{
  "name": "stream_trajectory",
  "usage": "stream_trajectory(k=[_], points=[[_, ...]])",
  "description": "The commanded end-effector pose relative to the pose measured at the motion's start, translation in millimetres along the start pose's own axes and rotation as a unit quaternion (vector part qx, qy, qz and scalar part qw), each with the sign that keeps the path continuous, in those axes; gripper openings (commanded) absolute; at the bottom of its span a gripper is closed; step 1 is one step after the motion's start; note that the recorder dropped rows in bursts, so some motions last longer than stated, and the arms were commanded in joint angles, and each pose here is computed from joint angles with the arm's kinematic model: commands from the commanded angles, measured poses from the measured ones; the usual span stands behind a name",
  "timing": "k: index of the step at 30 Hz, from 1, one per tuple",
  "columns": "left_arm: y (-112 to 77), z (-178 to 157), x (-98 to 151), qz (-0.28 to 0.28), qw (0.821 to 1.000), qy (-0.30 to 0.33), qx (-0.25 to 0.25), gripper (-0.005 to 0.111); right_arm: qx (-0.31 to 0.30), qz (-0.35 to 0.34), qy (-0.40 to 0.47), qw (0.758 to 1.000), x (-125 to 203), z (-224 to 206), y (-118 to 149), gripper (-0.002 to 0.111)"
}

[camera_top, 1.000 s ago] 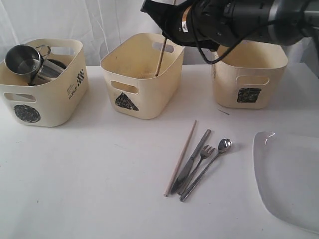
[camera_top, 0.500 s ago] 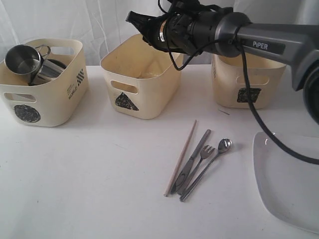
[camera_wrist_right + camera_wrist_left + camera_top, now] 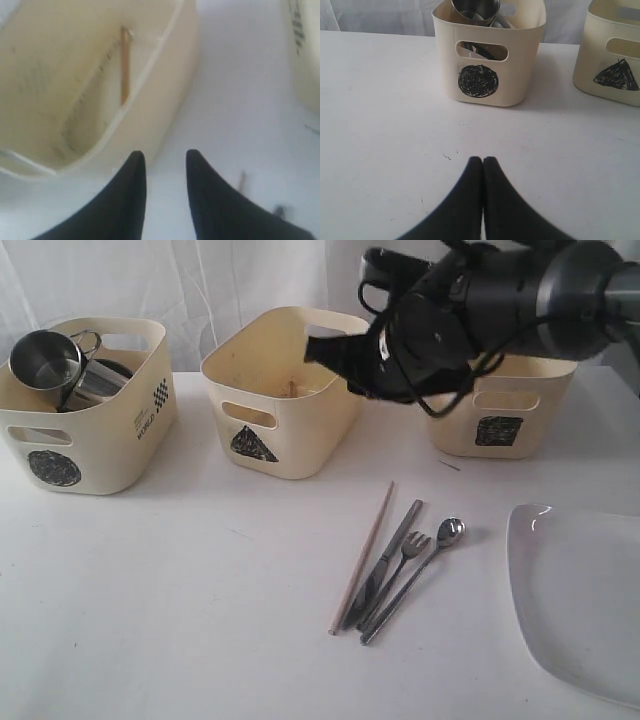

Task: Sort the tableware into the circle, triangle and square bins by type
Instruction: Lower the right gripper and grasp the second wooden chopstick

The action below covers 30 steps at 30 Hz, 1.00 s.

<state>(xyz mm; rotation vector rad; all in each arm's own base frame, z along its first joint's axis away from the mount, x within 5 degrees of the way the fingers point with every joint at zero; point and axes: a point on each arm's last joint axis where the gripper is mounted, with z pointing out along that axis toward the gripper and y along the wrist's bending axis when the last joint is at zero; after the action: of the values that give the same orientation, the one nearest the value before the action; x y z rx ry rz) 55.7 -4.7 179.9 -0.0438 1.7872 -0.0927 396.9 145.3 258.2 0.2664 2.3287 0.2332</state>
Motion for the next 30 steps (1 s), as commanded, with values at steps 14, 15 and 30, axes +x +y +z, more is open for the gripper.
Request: stream_trajectory(k=[14,15,30], points=[[-0.6,-0.1,0.2,-0.006,1.0,-0.003,0.005,0.0,0.051,0.055,0.119,0.99,91.6,25.3,-2.2,0.044],[-0.6,-0.1,0.2,-0.006,1.0,-0.003,0.005,0.0,0.055,0.061,0.121,0.989,93.5,27.9,-2.9,0.044],[-0.6,-0.1,0.2,-0.006,1.0,-0.003,0.005,0.0,0.079,0.078,0.126,0.986,112.5,59.0,-8.5,0.044]])
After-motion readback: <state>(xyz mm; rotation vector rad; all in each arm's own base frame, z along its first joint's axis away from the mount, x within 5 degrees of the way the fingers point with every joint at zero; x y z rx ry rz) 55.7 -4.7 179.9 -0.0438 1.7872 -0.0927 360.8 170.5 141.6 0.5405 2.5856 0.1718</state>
